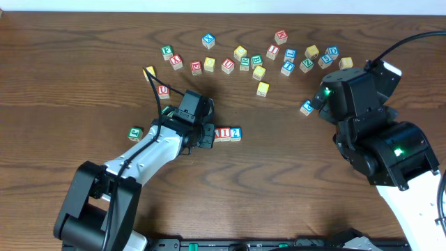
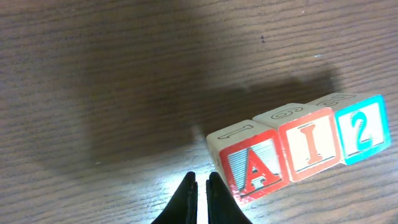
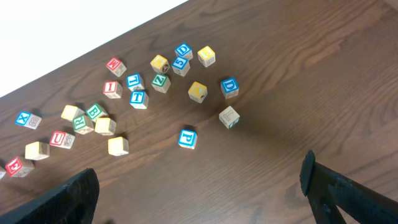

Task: Spell out AI2

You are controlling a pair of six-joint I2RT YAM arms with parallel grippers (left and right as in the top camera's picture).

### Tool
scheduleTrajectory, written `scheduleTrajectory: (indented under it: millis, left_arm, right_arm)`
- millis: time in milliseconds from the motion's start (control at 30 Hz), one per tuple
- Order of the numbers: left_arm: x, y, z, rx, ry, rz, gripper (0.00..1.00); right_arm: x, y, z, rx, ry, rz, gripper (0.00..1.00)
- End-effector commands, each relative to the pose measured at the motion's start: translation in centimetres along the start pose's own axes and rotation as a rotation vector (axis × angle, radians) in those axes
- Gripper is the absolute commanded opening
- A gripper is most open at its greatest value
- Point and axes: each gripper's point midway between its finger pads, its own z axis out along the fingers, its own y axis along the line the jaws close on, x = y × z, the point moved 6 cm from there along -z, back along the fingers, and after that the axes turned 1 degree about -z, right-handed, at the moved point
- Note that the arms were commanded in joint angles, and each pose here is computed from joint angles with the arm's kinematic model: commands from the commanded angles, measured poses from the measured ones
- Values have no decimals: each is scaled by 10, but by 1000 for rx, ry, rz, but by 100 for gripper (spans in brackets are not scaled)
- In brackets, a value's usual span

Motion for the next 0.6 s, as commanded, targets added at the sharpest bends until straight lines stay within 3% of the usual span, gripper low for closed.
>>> scheduleTrajectory:
  millis: [0, 167, 467, 500, 567]
  left_arm:
    - [5, 13, 4, -97, 14, 12, 7]
    - [3, 31, -5, -190, 6, -15, 8]
    - [-14, 56, -39, -215, -49, -112, 7]
    - [-15, 58, -43, -216, -57, -119, 8]
    - [-17, 60, -53, -218, -75, -138, 8]
  right_arm:
    - [-2, -5, -3, 9, -12, -38, 99]
    - [-7, -12, -2, 63, -50, -43, 99]
    - [-21, -27, 21, 155, -48, -42, 99]
    - [-21, -27, 27, 158, -32, -61, 97]
    - [-20, -23, 40, 151, 7, -99, 74]
